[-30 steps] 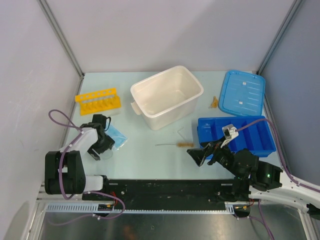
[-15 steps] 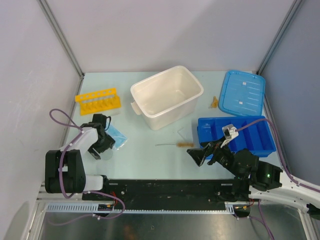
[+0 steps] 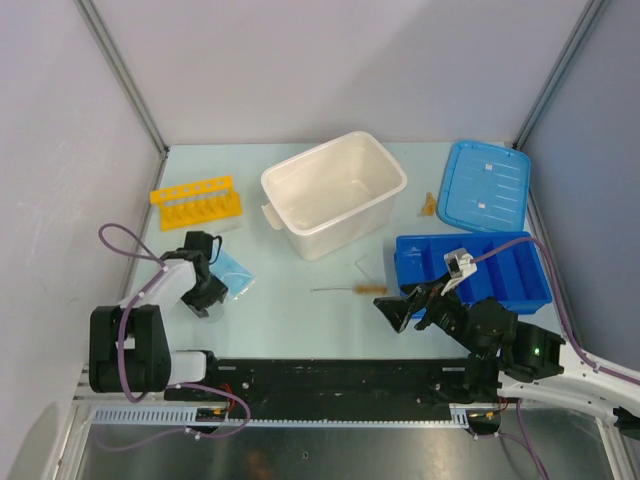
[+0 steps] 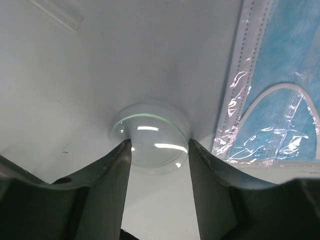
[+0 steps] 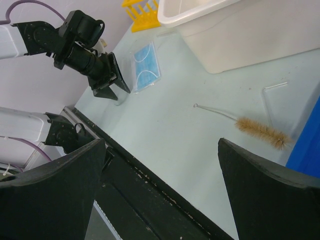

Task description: Organize the chemistry lab equipment

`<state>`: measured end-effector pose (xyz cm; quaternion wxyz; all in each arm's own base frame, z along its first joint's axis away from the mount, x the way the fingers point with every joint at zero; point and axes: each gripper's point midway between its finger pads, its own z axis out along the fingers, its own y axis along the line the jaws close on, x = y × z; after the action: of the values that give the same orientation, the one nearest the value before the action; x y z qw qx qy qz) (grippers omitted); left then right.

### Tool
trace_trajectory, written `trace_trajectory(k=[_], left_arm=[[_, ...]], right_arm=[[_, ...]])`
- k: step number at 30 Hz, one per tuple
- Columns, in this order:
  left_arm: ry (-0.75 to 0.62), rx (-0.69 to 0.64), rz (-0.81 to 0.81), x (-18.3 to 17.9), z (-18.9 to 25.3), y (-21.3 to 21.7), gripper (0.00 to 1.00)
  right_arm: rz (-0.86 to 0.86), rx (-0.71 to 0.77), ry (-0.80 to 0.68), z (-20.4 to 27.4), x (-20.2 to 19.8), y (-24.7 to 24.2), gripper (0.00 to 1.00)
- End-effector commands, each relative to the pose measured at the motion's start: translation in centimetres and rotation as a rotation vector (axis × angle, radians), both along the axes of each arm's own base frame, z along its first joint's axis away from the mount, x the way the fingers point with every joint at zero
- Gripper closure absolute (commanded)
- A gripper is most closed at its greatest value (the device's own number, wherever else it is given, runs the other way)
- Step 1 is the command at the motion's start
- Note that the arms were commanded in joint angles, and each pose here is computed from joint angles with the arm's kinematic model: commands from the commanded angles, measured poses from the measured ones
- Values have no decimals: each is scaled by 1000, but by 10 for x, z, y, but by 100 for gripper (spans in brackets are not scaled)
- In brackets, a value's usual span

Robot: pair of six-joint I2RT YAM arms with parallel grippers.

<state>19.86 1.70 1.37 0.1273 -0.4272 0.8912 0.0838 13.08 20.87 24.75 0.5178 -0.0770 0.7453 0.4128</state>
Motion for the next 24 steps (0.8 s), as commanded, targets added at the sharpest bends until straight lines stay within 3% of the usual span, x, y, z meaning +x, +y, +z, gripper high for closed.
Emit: trace_trajectory(k=[1, 7, 18, 24], left_arm=[[-42, -21, 17, -4, 6, -4, 48], [-68, -56, -43, -7, 8, -24, 48], [-47, 33, -60, -1, 11, -11, 22], [-50, 78, -40, 3, 18, 0, 16]], right_arm=[[-24, 25, -1, 6, 4, -1, 1], [-24, 27, 5, 5, 4, -1, 1], [-13, 35, 25, 3, 1, 0, 1], [-20, 36, 21, 4, 1, -3, 1]])
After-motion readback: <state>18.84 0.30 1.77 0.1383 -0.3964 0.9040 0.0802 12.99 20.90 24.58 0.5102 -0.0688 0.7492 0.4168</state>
